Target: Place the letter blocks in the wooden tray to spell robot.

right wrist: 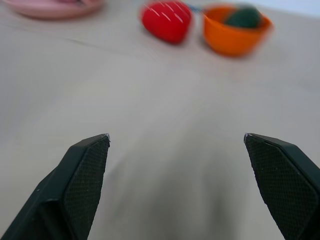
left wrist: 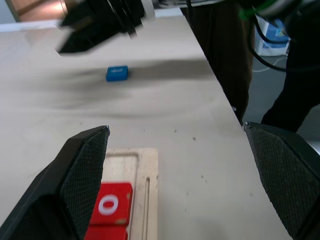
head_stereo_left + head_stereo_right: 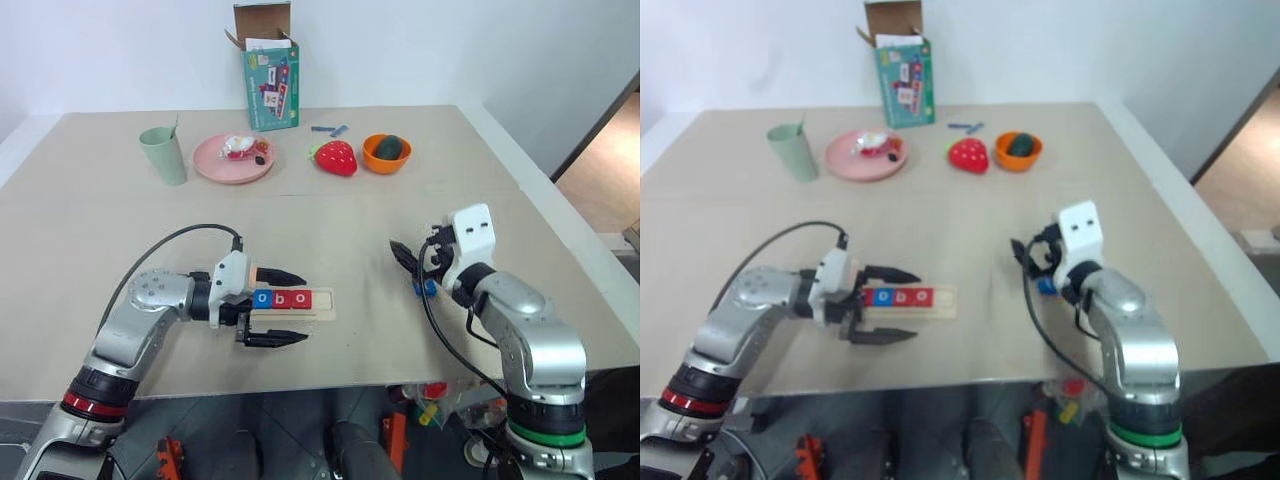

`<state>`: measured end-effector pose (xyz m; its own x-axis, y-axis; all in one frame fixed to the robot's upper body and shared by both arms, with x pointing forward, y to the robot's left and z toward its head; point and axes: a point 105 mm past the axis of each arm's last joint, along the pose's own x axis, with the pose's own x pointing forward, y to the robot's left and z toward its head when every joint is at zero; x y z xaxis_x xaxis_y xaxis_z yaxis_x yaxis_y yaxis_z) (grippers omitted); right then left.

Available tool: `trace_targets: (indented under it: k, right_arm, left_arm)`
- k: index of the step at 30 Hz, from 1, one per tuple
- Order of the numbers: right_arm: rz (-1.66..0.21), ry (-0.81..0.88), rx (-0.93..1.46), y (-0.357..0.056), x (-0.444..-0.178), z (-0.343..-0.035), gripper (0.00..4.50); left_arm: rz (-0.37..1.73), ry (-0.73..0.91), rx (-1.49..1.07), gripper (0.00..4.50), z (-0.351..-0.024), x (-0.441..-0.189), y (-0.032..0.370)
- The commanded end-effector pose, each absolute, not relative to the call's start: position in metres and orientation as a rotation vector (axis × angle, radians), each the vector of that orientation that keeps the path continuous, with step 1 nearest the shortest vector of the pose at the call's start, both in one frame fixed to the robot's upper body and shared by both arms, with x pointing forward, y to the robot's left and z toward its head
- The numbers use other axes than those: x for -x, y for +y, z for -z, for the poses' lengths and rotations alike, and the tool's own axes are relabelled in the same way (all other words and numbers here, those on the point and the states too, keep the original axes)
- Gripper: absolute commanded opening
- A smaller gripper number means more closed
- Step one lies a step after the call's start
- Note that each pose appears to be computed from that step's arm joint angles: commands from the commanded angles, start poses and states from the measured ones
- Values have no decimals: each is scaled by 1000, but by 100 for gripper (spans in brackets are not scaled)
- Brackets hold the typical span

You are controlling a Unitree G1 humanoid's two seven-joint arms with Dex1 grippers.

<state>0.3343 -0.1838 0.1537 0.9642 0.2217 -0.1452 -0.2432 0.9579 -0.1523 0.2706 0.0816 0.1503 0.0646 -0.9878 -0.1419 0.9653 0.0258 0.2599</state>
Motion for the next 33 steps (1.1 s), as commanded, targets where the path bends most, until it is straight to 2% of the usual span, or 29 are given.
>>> trace_targets:
  k: [1, 16, 20, 22, 26, 33]
  right_arm:
    - [-159, 96, 126, -189, -326, -157, 446]
    - [-48, 255, 16, -202, -310, -103, 446]
    - [-58, 258, 19, -198, -309, -99, 331]
    - [-54, 257, 14, -196, -309, -98, 253]
    - [-49, 255, 9, -191, -307, -97, 126]
    - [-80, 209, 77, -173, -304, -110, 123]
  left_arm:
    - [1491, -141, -344, 450, -158, -274, 78]
    - [1467, -157, -342, 450, -159, -275, 75]
    - [1463, -156, -347, 450, -156, -275, 77]
    - [1462, -154, -351, 450, -154, -274, 79]
    - [1462, -150, -356, 450, -150, -274, 81]
    - [1463, -141, -360, 450, -144, -274, 83]
